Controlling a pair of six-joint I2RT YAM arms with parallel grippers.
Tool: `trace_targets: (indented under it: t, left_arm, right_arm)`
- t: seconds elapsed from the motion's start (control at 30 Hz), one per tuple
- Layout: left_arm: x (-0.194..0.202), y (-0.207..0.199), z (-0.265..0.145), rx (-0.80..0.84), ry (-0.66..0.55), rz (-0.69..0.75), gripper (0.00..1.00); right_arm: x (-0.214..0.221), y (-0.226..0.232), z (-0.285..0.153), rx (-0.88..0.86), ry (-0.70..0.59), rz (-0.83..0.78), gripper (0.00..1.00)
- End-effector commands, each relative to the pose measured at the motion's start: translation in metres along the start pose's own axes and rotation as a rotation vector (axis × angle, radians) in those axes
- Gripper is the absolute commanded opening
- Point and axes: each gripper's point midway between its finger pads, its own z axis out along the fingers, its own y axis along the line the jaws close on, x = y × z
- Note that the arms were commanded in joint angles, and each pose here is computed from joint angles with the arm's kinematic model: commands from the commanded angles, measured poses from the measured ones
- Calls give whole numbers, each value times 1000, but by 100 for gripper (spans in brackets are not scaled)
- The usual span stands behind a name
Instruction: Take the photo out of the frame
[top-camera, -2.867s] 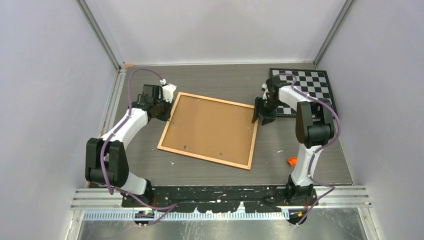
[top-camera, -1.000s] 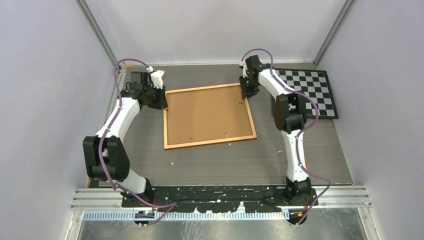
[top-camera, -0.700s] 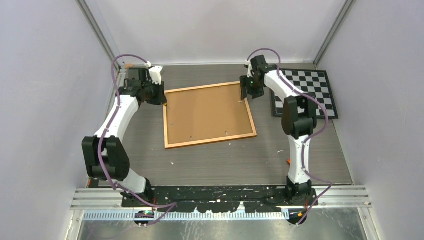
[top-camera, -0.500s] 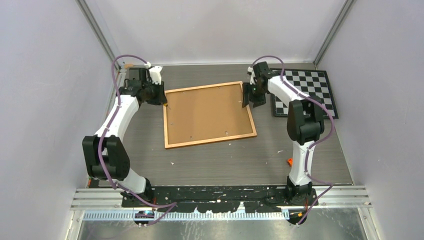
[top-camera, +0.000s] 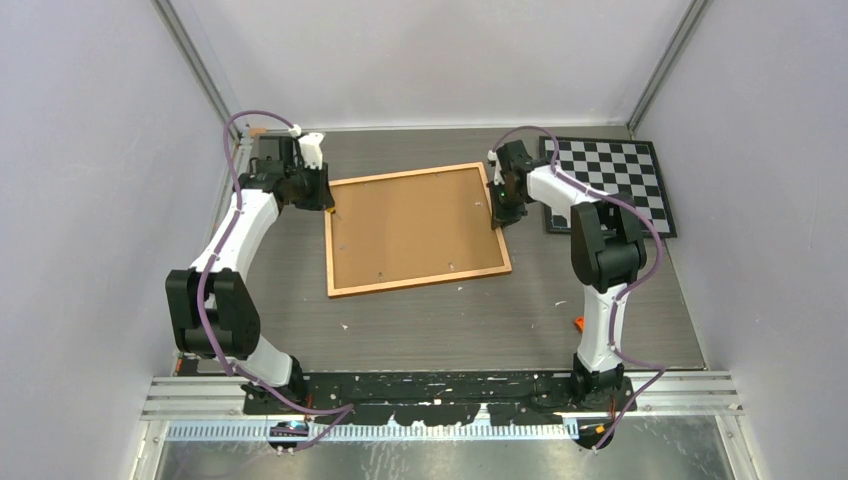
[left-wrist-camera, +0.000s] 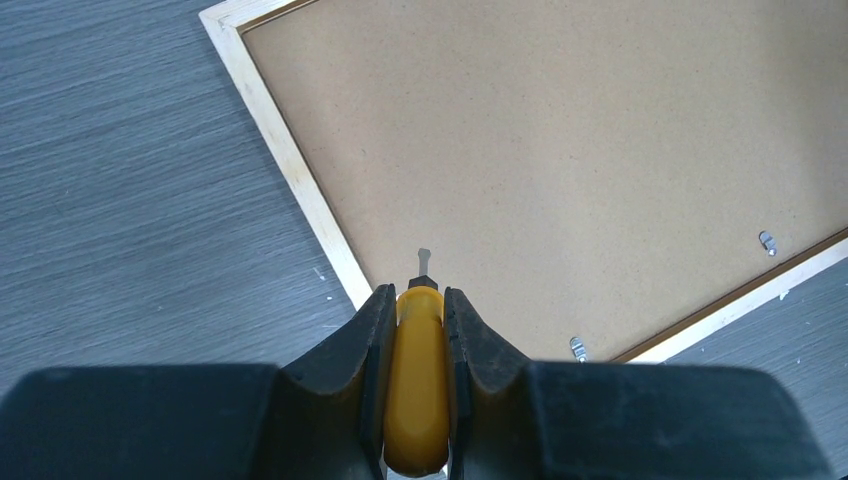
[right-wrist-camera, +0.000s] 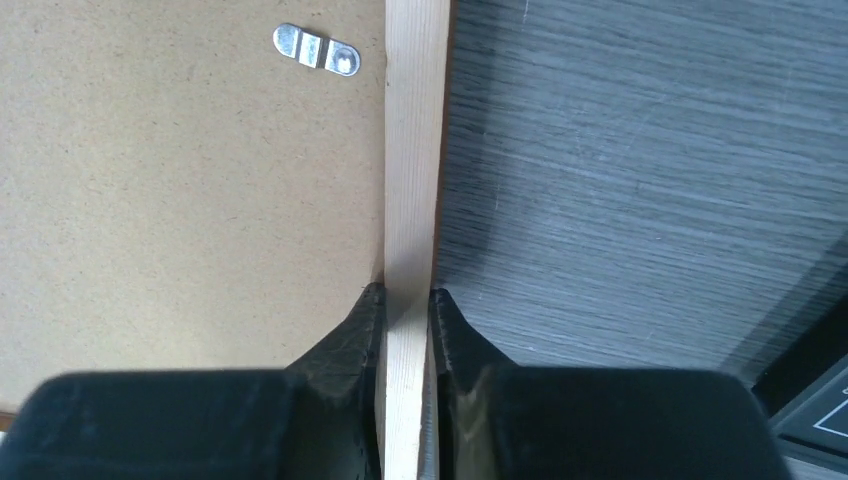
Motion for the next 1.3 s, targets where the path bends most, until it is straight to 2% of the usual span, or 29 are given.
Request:
trace_targets:
  t: [0.0,0.07,0.3,0.47,0.57,0.73,1.03,1.1,1.2,1.27]
  left_arm:
    - [-25,3,-11,-17,-66,24,0]
    - [-24,2,-12,-13,-62,24,0]
    - [-20,0,-15,-1,-52,28,0]
    - [-18,-1,-17,1,-45,38,0]
    - [-14,-2,-17,10,-37,44,0]
    - [-2,-13,-15,87,-7,66,0]
    - [26,-28,-29,169,10,241,0]
    - [33,-32,-30,183,15,296,0]
    - [40,-42,-28,195,19,400,0]
    - [39,-46,-25,197,10,466,0]
  right_arm:
    - [15,-1,6,-10,49,-146,5]
    - [14,-5,1,-53,58,-199,1]
    - [14,-8,-39,-325,90,-481,1]
    - [22,-14,-53,-426,148,-573,1]
    - [9,-14,-51,-422,109,-606,1]
    - [-42,3,-31,-382,22,-600,1]
    - [-133,-7,6,-126,-201,-528,2]
    - [-147,-8,7,-105,-253,-518,10]
    - [-158,-4,3,-105,-296,-495,33]
    - [-158,-2,0,-106,-299,-477,42]
